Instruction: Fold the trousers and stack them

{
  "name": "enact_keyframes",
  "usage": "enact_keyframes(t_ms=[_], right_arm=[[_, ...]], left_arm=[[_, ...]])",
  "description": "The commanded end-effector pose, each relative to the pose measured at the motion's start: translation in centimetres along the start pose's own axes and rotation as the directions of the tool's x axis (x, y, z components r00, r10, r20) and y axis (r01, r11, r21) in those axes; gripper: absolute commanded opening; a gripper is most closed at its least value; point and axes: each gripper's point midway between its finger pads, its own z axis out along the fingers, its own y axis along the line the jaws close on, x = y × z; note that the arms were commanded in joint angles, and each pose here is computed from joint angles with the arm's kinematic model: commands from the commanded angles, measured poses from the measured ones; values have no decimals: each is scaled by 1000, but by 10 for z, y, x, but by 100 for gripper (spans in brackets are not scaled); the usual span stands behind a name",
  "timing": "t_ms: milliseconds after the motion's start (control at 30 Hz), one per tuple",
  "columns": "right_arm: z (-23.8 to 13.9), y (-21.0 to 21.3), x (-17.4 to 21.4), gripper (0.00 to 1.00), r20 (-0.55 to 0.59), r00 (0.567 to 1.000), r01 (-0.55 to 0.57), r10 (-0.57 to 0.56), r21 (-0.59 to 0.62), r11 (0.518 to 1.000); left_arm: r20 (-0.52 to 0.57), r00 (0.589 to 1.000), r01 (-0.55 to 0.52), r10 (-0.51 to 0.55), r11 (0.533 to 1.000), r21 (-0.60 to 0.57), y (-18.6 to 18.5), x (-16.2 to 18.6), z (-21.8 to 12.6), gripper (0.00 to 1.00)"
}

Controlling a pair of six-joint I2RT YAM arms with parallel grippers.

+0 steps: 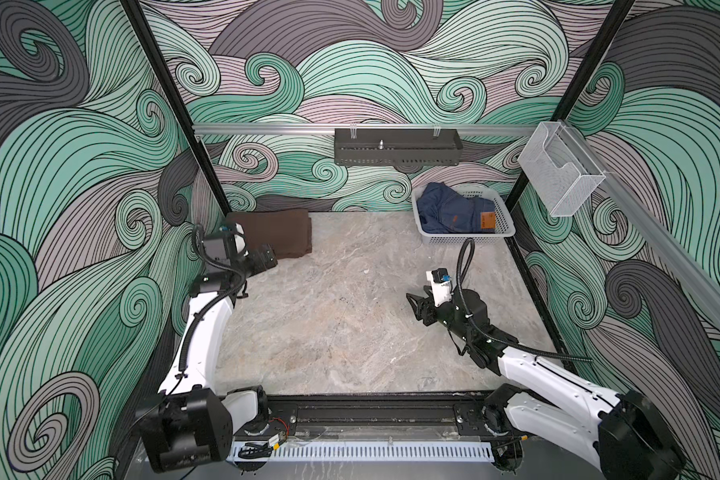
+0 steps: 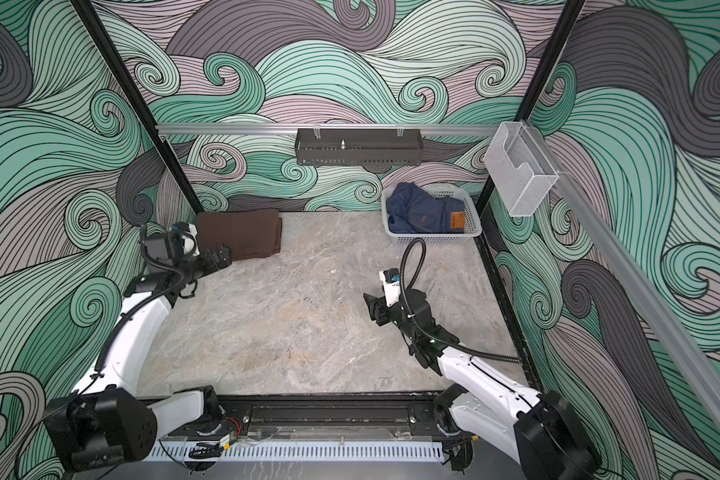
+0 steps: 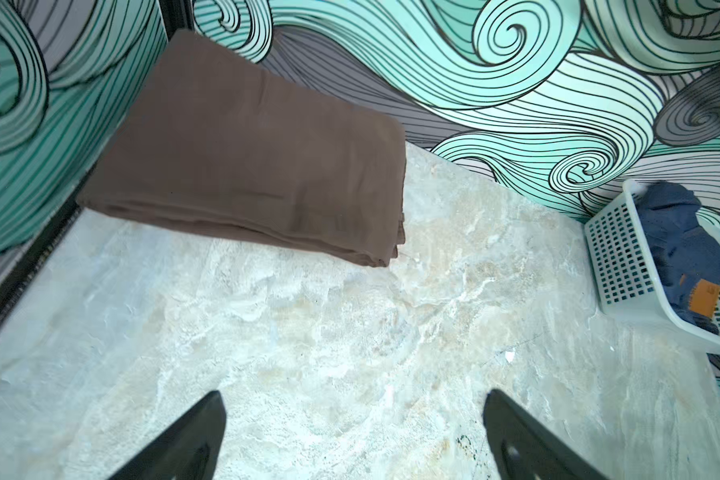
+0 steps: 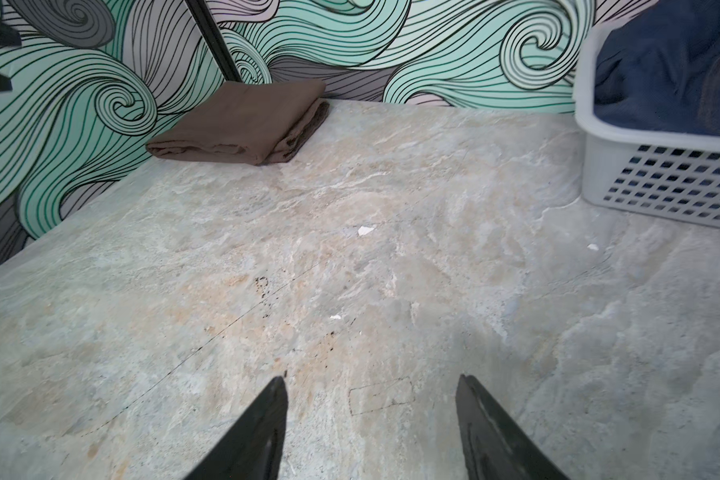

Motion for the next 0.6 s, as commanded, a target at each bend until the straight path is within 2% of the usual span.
enact_keyframes(t_ms=[0, 100, 233, 333, 433, 567], right_arm=[[-5, -19, -39, 71, 76, 990, 107, -117, 133, 985], [-5, -43, -56, 77, 105, 979, 142, -177, 280, 949], [-6, -83, -56, 86, 136, 979, 78, -153, 446, 892], [-11, -114, -45, 90, 132, 984, 28, -120, 548, 836], [-21, -141, -32, 99, 125, 987, 1, -103, 632, 775], [-37, -170, -20, 100, 134, 987, -34, -88, 708, 706]], left_arm=[[81, 994, 71, -72, 997, 10, 3, -2, 4, 99], [57, 992, 122, -117, 988, -94, 27, 17, 12, 98], [65, 983, 182, -173, 968, -174, 49, 33, 24, 99], [115, 975, 215, -193, 947, -239, 66, 40, 24, 99], [181, 969, 221, -171, 924, -312, 84, 42, 16, 99], [264, 955, 238, -137, 885, -400, 105, 46, 2, 98]])
